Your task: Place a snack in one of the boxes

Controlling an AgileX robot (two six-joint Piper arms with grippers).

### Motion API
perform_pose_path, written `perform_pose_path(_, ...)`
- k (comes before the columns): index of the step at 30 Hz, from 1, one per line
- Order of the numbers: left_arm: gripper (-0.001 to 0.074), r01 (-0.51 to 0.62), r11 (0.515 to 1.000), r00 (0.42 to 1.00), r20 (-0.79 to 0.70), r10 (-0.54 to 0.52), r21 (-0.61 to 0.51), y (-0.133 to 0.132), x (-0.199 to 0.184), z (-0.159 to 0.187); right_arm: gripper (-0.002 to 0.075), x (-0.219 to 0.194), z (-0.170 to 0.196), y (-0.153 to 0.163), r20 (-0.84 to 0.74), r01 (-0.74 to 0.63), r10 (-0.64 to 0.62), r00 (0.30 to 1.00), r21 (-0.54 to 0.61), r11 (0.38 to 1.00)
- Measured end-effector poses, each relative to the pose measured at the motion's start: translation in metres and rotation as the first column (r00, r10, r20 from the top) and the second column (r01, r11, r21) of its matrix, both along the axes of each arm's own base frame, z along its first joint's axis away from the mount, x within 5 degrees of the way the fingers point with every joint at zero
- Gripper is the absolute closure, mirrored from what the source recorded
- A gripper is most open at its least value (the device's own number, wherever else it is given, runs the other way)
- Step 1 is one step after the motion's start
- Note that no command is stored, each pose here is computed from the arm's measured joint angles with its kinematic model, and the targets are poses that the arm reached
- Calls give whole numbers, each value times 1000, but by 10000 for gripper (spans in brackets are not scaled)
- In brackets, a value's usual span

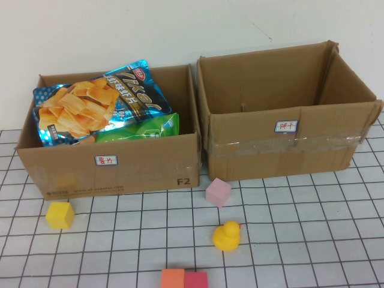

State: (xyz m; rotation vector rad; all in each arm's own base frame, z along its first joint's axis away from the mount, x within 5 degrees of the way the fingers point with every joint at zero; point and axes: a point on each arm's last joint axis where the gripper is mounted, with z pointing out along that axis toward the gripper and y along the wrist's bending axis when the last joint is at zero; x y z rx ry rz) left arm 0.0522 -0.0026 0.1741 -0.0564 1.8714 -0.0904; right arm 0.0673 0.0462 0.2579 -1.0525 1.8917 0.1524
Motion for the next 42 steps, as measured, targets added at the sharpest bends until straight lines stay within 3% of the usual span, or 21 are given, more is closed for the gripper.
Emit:
perform_pose_path(9, 736, 0, 1000, 1000, 0, 0, 0, 0, 0, 0, 727, -27, 7, -11, 274, 120, -130, 953, 51, 991)
perform_pose_path(17, 736, -1, 1000, 1000, 0, 1, -2, 0, 0, 0, 727, -29, 3, -11, 333, 147, -193, 923, 158, 976)
perform_pose_path(21, 736, -1, 1000, 1000, 0, 1, -2, 0, 0, 0, 727, -27, 0, -11, 293, 170, -238, 926, 240, 956)
perform_pose_path(25, 736, -1, 1000, 1000, 0, 1, -4, 0, 0, 0, 727, -21, -18, -20, 187, 316, -378, 907, 292, 903)
perform_pose_path(32, 736, -1, 1000, 1000, 0, 1, -4, 0, 0, 0, 727, -19, -55, -44, 39, 616, -648, 761, 272, 739)
perform_pose_path(38, 736, -1, 1000, 1000, 0, 1, -4, 0, 0, 0, 727, -19, -90, -49, 15, 667, -692, 722, 252, 701)
perform_pose_path(42, 736, -2, 1000, 1000, 0, 2, -8, 0, 0, 0, 727, -17, -89, -49, 50, 654, -692, 720, 283, 702)
